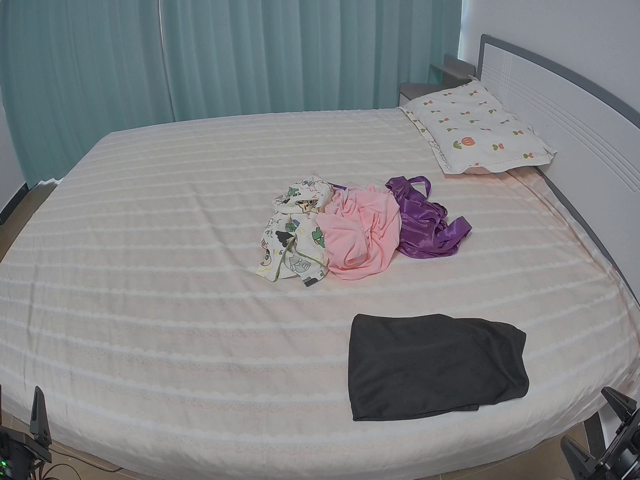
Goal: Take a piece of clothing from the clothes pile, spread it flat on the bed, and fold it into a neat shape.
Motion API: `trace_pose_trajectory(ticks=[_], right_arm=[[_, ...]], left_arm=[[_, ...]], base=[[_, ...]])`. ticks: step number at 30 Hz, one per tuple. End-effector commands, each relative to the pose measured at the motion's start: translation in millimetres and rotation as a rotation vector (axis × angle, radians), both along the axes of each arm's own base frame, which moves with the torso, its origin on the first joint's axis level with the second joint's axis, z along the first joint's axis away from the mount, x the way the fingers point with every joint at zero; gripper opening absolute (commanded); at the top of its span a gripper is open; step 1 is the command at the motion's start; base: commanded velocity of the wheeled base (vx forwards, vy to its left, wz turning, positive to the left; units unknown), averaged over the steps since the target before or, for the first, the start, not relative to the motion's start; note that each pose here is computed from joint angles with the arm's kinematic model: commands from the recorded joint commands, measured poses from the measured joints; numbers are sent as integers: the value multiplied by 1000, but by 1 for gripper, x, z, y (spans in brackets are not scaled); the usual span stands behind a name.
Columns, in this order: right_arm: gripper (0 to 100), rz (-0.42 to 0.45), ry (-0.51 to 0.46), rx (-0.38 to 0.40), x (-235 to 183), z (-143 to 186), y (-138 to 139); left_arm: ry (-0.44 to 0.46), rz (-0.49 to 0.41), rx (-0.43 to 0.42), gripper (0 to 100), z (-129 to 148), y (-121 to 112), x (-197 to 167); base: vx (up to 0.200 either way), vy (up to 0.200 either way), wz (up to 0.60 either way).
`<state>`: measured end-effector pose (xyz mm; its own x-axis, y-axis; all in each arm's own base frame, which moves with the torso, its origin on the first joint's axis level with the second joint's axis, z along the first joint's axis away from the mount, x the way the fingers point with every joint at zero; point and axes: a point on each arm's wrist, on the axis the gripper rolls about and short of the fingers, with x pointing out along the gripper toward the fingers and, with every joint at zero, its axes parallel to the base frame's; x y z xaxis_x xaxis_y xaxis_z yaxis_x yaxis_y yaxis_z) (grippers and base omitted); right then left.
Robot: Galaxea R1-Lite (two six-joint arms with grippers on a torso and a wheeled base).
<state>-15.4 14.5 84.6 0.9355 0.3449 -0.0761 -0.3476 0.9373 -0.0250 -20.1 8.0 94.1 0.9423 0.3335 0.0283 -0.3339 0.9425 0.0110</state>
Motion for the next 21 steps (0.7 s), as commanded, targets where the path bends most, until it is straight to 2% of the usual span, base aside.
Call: trace_pose_trajectory(ticks=[1,3,5,8,11,13,16,18,19,20,21], right_arm=[[100,-127,-15,-6,0,-1,1],[100,-209,-47,-8,-3,-2,3],[100,-255,-97,-25,-6,-4,5],[100,-262,-103,-28,-5,-4,5],[100,-248,-88,6,-6,-4,6],[100,-95,-36,60,-6,-3,4],[100,-13,36,85,-1,-1,3],[100,102,49,85,-2,-1,1],[100,122,48,83,-2,-1,1],[100,225,45,81,-4,-1,-1],[100,278,47,78,-5,-1,-2]], left_arm=[[-38,20,-3,100,-11,0,-4],[-37,21,1,100,-11,0,-4],[-37,19,0,100,-11,0,-4],[-37,7,0,100,-11,-1,-4],[-39,-23,-3,100,-11,-1,-4],[-36,-59,4,100,-12,-2,-4],[-35,-64,7,100,-12,-2,-4],[-34,-70,8,100,-12,-2,-4],[-34,-71,9,100,-12,-2,-4],[-33,-77,9,100,-12,-2,-3],[-31,-82,9,100,-12,-3,-3]], base=[[0,0,0],[0,0,0],[0,0,0],[0,0,0],[0,0,0],[0,0,0],[0,0,0],[0,0,0],[0,0,0],[0,0,0],[0,0,0]])
